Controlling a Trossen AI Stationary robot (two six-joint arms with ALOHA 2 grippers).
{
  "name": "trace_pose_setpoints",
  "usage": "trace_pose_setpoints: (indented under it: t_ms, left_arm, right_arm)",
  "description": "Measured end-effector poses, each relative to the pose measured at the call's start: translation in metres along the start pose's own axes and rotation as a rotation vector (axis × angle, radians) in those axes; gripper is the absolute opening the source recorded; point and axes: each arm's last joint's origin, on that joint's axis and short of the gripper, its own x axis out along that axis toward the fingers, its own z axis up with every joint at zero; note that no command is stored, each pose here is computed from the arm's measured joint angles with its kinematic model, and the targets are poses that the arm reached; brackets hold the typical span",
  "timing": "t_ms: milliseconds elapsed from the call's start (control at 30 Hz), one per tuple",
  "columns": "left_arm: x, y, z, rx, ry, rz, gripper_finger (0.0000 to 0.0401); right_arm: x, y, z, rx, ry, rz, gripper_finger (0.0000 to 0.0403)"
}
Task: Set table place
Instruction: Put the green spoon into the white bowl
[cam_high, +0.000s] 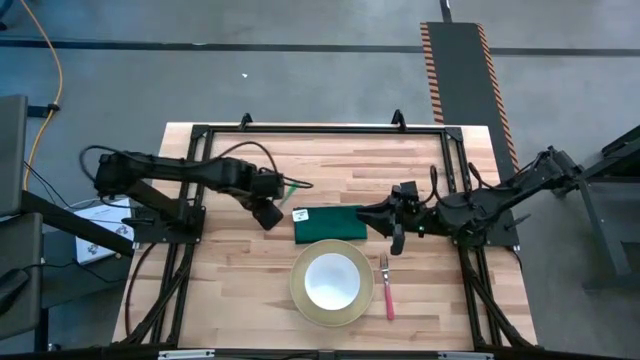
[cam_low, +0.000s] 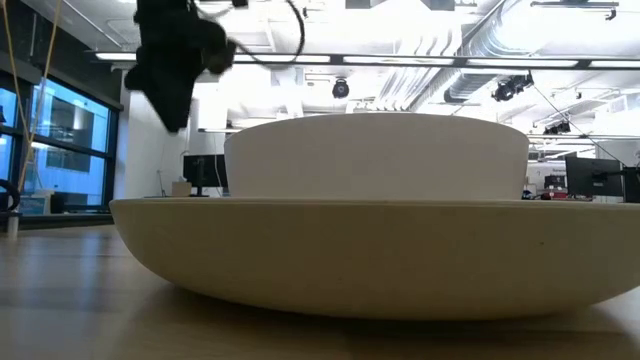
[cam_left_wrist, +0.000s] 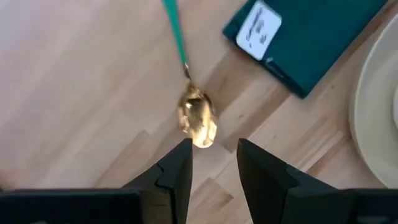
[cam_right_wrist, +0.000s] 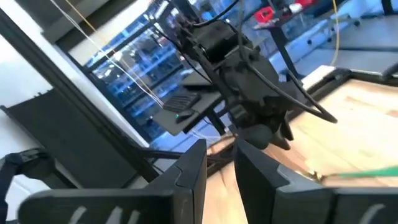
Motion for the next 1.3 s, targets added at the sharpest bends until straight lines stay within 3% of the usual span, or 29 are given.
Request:
trace_pose_setpoints:
  t_ms: [267,533,733,933,1300]
  left_arm:
    - [0.034,0.004,-0.005,-0.159,0.164,-0.027,0.0115]
    - [0.049,0.001,-0.008,-0.281,0.195,-0.123,0.0115]
    - [0.067,0.006,-0.016,-0.367,0.216,-0.128,0.0115]
    - [0.084,0.022,-0.014,-0.439,0.241,-0.185,0.0115]
    - [0.069,0.066,-0.002,-0.531,0.202,-0.173,0.0115]
  right_arm:
    - [0.001,-0.008,-0.007,0.015,0.073,-0.064,0.0071]
    - [0.004,-0.015,-0.006,-0.008,0.087,-0.094,0.0071]
    - [0.006,-0.018,-0.005,-0.007,0.132,-0.061,0.0071]
    - [0.006,-0.018,-0.006,-0.010,0.156,-0.046,0.0071]
    - [0.006,-0.018,-0.008,0.000,0.192,-0.008,0.0071]
